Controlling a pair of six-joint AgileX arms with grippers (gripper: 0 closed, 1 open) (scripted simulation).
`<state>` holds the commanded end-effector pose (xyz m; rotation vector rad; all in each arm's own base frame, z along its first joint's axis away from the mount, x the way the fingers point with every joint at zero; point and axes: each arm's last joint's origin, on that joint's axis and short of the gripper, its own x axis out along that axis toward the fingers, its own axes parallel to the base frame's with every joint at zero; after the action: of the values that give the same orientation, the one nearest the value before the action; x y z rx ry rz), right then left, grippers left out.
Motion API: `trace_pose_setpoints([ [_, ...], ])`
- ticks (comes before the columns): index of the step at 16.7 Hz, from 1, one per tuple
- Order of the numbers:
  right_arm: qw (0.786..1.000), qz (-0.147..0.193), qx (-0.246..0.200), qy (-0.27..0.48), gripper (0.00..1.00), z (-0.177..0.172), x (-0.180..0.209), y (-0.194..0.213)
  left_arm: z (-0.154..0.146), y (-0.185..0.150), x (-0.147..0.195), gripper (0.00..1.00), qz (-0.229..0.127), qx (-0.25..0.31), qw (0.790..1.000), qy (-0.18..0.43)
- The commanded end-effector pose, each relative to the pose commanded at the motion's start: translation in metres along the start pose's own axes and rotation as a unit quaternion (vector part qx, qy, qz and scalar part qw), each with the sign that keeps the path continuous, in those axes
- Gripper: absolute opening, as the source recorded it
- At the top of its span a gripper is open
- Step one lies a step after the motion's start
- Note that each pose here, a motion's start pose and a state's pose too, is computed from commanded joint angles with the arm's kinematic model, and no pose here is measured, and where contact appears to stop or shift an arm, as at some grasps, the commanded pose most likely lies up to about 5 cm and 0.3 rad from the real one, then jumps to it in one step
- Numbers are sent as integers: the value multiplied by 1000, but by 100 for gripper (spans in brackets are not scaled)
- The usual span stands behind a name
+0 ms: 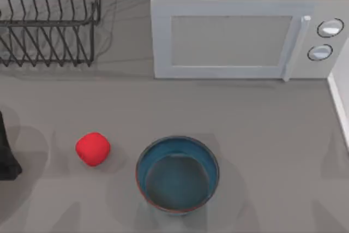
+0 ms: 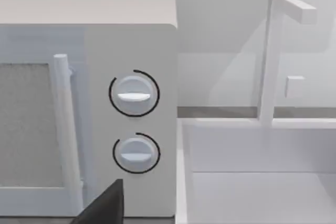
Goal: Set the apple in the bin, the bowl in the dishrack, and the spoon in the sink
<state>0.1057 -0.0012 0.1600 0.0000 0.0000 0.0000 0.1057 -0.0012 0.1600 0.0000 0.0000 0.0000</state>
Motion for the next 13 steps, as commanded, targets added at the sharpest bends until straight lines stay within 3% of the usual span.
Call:
trace_pose_setpoints([
  [4,1000,0,0,0,100,0,0,0,6,-1,0,100,-7,4,1000,12],
  [7,1000,0,0,0,100,0,0,0,27,-6,3,100,-30,18,998,59],
  [10,1000,0,0,0,100,0,0,0,54,-13,17,100,-62,43,986,148],
  [13,1000,0,0,0,100,0,0,0,70,-26,49,100,-101,81,952,278],
])
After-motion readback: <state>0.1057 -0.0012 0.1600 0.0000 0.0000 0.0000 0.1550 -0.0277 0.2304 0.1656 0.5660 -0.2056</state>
